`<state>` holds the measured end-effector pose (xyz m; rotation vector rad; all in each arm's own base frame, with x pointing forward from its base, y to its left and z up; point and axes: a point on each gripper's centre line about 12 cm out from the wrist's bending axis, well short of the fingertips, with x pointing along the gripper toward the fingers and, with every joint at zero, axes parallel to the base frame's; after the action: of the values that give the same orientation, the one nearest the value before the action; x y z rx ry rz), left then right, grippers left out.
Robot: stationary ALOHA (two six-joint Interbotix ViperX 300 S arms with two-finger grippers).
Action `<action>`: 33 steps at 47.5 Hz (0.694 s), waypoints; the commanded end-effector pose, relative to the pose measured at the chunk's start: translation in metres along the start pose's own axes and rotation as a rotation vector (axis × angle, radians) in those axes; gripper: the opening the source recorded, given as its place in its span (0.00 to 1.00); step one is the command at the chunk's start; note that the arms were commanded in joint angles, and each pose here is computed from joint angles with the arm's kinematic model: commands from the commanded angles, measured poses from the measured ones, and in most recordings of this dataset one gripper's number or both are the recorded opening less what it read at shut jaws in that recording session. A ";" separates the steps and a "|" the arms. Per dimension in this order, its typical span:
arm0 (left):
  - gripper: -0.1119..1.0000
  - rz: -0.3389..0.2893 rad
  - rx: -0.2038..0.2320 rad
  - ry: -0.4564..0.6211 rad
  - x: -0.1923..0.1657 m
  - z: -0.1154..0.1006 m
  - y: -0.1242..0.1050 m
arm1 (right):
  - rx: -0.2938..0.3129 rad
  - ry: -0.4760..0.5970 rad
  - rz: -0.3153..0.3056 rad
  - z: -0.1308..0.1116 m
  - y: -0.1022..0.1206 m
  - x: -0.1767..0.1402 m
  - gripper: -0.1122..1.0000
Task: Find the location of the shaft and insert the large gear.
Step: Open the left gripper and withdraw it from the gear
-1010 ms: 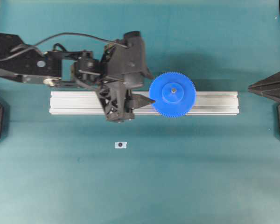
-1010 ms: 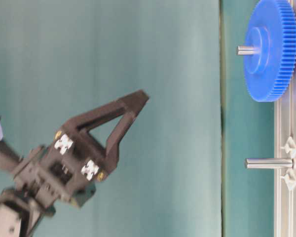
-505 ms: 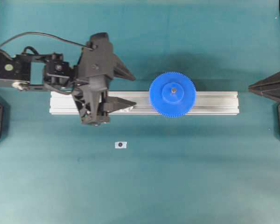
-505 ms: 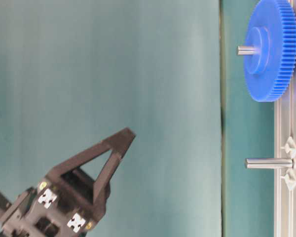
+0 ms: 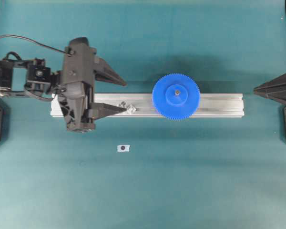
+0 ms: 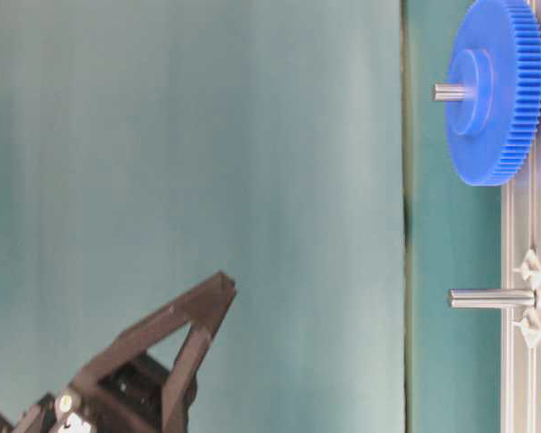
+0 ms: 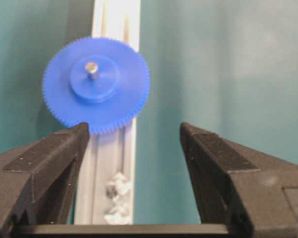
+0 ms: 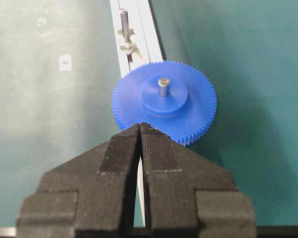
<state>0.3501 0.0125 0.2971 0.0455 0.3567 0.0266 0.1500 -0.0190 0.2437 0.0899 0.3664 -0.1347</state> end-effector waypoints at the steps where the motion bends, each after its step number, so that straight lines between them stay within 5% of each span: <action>1: 0.76 -0.002 0.003 -0.046 -0.010 0.011 -0.001 | 0.029 -0.011 -0.001 0.004 0.000 0.000 0.17; 33: 0.75 -0.002 0.003 -0.051 -0.028 0.001 -0.001 | 0.059 -0.006 -0.002 0.002 0.000 0.001 0.17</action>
<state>0.3255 0.0111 0.2981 0.0461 0.3398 0.0255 0.1498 -0.0190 0.2418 0.1417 0.3675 -0.1445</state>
